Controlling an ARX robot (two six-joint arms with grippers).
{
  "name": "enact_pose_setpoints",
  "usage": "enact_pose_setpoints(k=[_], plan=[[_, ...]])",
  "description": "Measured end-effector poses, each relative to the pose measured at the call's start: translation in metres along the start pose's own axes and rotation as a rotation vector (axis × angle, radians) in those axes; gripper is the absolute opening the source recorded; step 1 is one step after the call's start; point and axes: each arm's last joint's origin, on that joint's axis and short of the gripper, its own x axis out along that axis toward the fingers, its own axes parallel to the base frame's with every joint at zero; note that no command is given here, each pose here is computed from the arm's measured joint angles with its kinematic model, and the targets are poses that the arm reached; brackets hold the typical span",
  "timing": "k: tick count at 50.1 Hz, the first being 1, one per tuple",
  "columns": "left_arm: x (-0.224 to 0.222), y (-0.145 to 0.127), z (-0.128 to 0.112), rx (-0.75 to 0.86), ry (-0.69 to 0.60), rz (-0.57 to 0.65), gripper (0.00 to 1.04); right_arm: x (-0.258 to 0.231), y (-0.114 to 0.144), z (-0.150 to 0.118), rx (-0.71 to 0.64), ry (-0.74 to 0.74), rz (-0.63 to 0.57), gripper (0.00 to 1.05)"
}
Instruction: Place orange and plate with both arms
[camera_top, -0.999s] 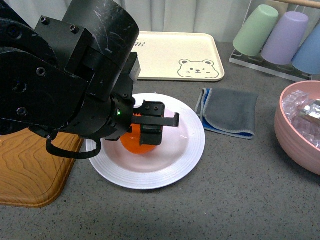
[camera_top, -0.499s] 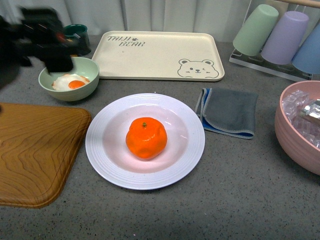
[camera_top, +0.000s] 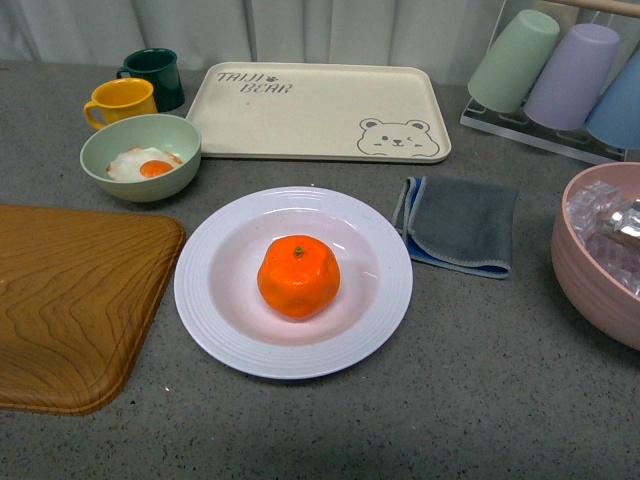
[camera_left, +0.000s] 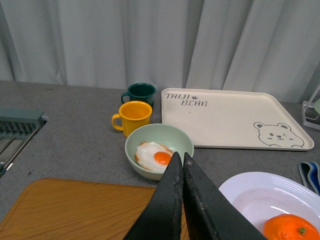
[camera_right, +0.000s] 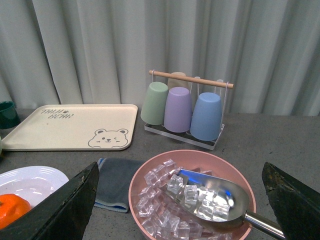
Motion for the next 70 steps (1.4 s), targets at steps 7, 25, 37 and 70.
enact_pose_setpoints(k=[7,25,37,70], plan=[[-0.017,0.008,0.001,-0.001,-0.004,-0.003,0.04,0.0,0.0,0.0,0.0,0.0,0.0,0.95],[-0.039,0.024,0.003,-0.002,-0.01,0.005,0.04,0.0,0.0,0.0,0.0,0.0,0.0,0.95],[-0.051,0.024,0.008,-0.002,-0.029,0.0,0.04,0.0,0.0,0.0,0.0,0.0,0.0,0.95],[-0.073,0.024,0.012,-0.002,-0.043,0.0,0.04,0.0,0.0,0.0,0.0,0.0,0.0,0.95]])
